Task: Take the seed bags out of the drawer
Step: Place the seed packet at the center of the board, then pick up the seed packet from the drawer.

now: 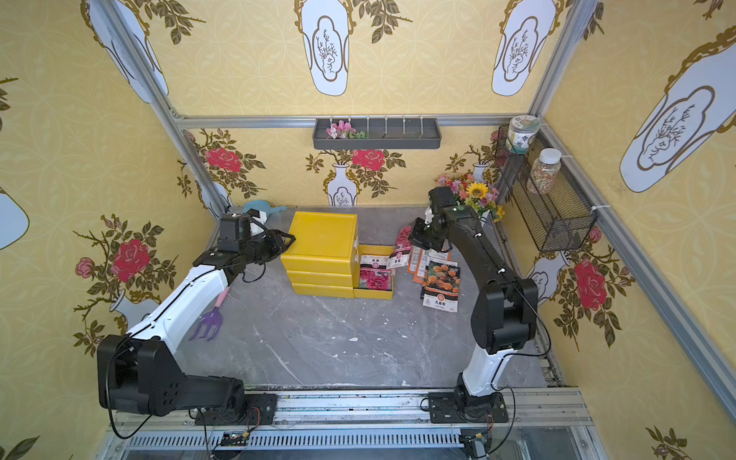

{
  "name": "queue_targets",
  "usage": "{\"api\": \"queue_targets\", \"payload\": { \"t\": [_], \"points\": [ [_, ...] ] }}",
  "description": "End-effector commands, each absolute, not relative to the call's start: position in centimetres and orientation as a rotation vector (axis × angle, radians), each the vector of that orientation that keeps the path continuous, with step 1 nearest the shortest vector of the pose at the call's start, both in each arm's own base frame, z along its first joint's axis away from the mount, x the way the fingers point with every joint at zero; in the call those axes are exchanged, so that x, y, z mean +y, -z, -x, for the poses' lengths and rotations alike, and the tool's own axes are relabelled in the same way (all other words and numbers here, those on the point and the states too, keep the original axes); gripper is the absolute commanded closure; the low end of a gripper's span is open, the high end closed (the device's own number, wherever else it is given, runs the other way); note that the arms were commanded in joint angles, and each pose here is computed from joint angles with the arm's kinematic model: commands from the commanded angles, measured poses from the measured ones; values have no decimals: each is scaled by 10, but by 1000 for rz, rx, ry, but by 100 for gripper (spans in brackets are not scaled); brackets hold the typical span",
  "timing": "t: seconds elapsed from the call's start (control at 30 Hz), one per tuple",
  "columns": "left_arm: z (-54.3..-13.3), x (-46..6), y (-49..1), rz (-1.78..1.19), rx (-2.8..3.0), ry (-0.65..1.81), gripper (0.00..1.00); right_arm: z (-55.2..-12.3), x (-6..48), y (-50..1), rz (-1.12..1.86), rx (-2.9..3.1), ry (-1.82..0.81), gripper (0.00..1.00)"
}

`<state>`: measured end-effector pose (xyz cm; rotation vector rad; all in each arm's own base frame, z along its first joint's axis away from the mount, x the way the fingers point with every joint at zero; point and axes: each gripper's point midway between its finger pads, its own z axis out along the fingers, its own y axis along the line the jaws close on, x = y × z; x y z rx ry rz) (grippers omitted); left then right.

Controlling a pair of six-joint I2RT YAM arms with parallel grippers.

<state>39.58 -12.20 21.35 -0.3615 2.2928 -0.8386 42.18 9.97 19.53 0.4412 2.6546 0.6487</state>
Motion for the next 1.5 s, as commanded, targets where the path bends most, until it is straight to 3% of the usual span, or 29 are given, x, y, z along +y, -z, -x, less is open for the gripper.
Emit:
{"api": "queue_targets", "payload": {
  "t": [0.0,0.3,0.5,0.7,0.93,1.1,1.47],
  "points": [
    [-367,-123,-175,427,2488,831,61,-410,78,-194,-472,2669,-644,100],
    [-374,-127,-176,417,2485,855,61,-376,29,-140,-641,2786,-569,100],
    [-374,-128,-176,409,2487,862,61,-357,8,-111,-693,2877,-368,100],
    [-372,-128,-176,407,2487,861,61,-349,-8,-99,-720,2912,-223,91],
    [-368,-128,-176,405,2484,861,61,-352,-19,-108,-745,2867,-112,68],
    [-365,-126,-175,416,2483,858,61,-374,19,-135,-595,2794,-141,65],
    [-364,-124,-175,426,2480,849,61,-404,180,-130,-262,2837,-484,86]
  ]
}}
